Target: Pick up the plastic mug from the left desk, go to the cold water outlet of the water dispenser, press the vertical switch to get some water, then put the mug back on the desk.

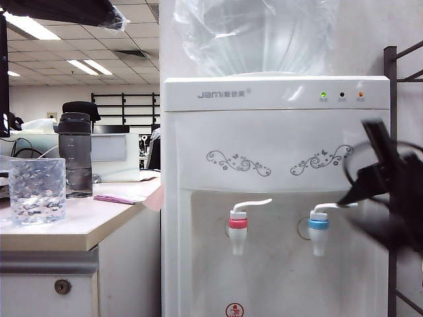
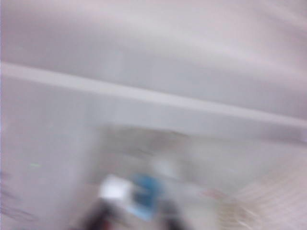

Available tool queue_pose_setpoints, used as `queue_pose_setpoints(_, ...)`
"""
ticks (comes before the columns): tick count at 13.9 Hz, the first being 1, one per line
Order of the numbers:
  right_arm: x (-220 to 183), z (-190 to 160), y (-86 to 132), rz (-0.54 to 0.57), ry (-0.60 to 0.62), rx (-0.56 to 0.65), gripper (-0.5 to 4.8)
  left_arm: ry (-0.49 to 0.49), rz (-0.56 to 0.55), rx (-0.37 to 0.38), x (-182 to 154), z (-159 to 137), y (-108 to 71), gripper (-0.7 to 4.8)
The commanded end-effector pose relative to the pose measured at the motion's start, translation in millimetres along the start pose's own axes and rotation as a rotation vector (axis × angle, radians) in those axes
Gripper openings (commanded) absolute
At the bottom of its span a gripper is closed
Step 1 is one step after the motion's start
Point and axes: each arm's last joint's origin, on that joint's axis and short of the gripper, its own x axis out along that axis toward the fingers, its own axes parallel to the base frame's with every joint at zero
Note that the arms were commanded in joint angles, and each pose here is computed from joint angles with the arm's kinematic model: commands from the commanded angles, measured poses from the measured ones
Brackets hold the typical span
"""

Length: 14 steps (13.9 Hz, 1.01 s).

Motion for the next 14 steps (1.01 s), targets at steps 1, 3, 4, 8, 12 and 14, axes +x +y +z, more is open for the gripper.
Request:
queue_pose_setpoints(1, -1.5, -3.4, -5.0, -0.032, 0.073, -0.014, 3.15, -0.018, -0.006, 0.011, -0.7, 3.2, -0.5, -0.06)
queue_pose_setpoints(3, -10.9, -4.4, -11.6, -0.07, 0.072, -0.013, 3.15, -0.018, -0.006, 0.011, -0.7, 3.2, -0.5, -0.06)
queue_pose_setpoints(4, -12.5, -4.7, -12.5, -0.075, 0.074, -0.012, 3.15, -0.018, -0.006, 0.011, -0.7, 3.1, -0.5, -0.06)
queue_pose_setpoints(8, -25.8, 2.6, -1.3, -0.01, 0.02, -0.007, 1.6, 0.001, -0.007, 0.008, -0.7, 1.3, -0.5, -0.06)
queue_pose_setpoints(12, -23.1, 16.9, 13.3, 0.077, -0.047, 0.002, 1.86, 0.001, -0.007, 0.008, -0.7, 1.3, -0.5, -0.06)
queue_pose_setpoints(14, -16.6, 18.8, 19.4, 0.105, -0.045, -0.005, 2.16, 0.001, -0.007, 0.008, -0.7, 1.3, -0.6, -0.06)
